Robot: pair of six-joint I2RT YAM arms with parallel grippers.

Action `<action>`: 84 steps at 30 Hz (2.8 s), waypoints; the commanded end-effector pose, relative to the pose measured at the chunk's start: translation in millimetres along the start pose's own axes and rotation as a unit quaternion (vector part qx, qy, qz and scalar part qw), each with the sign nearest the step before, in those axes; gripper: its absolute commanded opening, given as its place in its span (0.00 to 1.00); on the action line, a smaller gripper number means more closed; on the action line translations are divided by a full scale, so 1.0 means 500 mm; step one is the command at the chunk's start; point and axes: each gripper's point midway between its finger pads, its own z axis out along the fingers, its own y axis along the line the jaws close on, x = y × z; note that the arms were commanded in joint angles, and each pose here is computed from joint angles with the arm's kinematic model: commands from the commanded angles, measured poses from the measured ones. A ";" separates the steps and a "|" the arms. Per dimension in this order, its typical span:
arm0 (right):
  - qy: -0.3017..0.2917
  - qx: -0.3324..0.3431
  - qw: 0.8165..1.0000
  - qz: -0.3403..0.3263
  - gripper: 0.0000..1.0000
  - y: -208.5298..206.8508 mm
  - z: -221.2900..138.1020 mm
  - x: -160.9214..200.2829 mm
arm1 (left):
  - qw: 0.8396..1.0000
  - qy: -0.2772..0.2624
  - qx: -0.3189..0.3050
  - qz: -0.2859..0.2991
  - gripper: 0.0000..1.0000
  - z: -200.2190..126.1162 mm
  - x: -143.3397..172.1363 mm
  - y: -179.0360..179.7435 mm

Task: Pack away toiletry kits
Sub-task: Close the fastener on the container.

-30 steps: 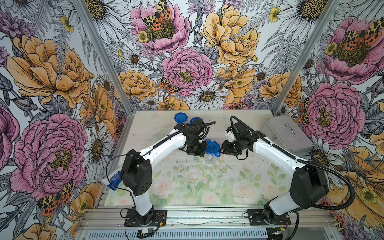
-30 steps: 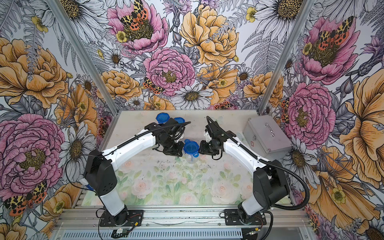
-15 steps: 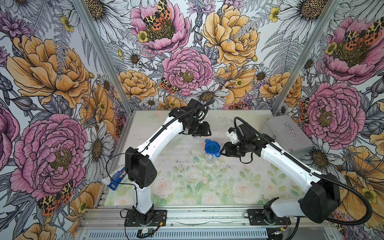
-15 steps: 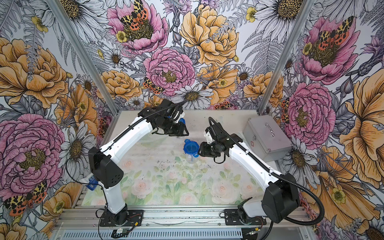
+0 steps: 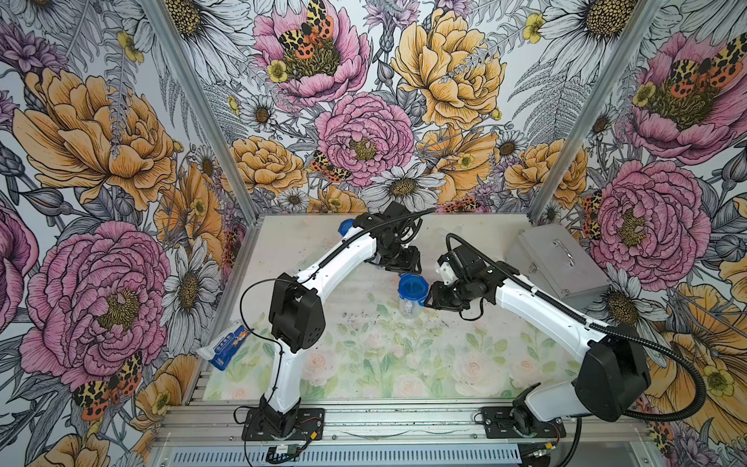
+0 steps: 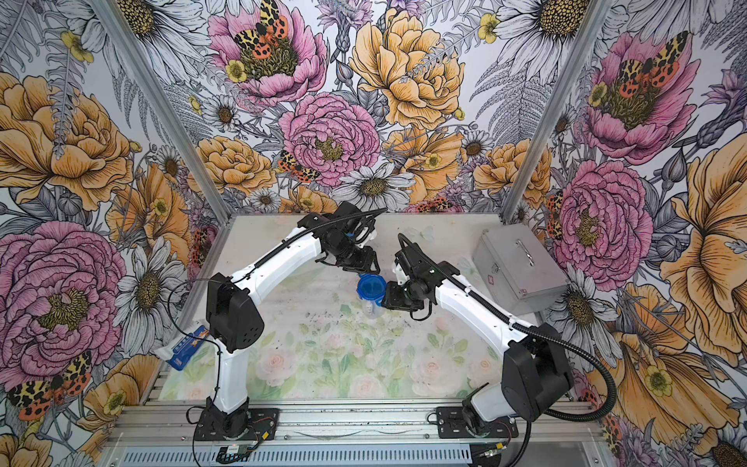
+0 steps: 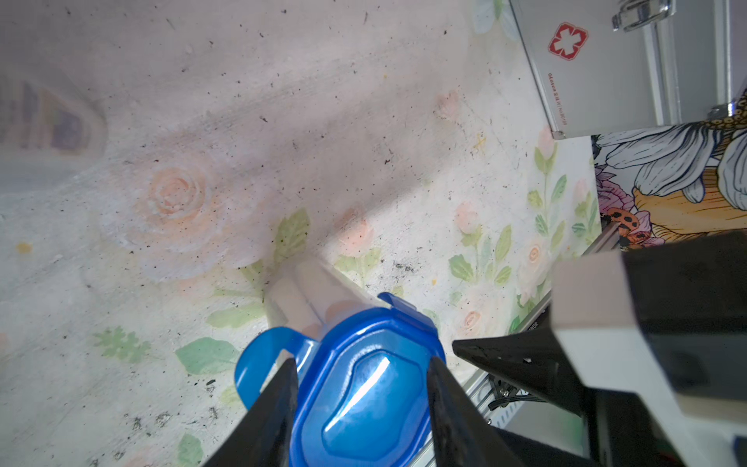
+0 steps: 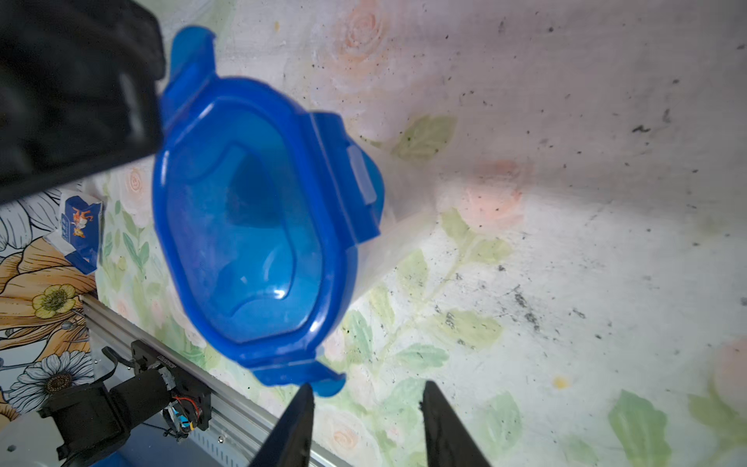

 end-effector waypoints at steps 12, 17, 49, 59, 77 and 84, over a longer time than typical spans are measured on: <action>-0.034 -0.013 0.999 0.026 0.44 -0.012 0.020 -0.039 | 1.000 0.008 -0.007 0.009 0.52 0.023 0.006 -0.001; -0.036 -0.019 0.999 0.027 0.44 -0.012 0.024 -0.038 | 1.000 0.017 -0.008 0.004 0.52 0.028 0.020 -0.002; -0.055 -0.045 0.996 0.053 0.43 -0.024 0.032 -0.042 | 0.999 0.013 -0.045 -0.027 0.53 0.024 0.036 0.020; -0.053 -0.056 0.996 0.046 0.43 -0.015 0.033 -0.048 | 0.998 0.036 -0.038 -0.032 0.58 0.041 0.069 0.009; -0.058 -0.050 0.995 0.056 0.43 -0.026 0.034 -0.045 | 0.998 0.020 -0.021 -0.061 0.60 0.017 0.064 0.013; -0.061 -0.050 0.995 0.053 0.43 -0.023 0.032 -0.051 | 0.997 0.017 -0.006 -0.069 0.65 0.005 0.062 0.011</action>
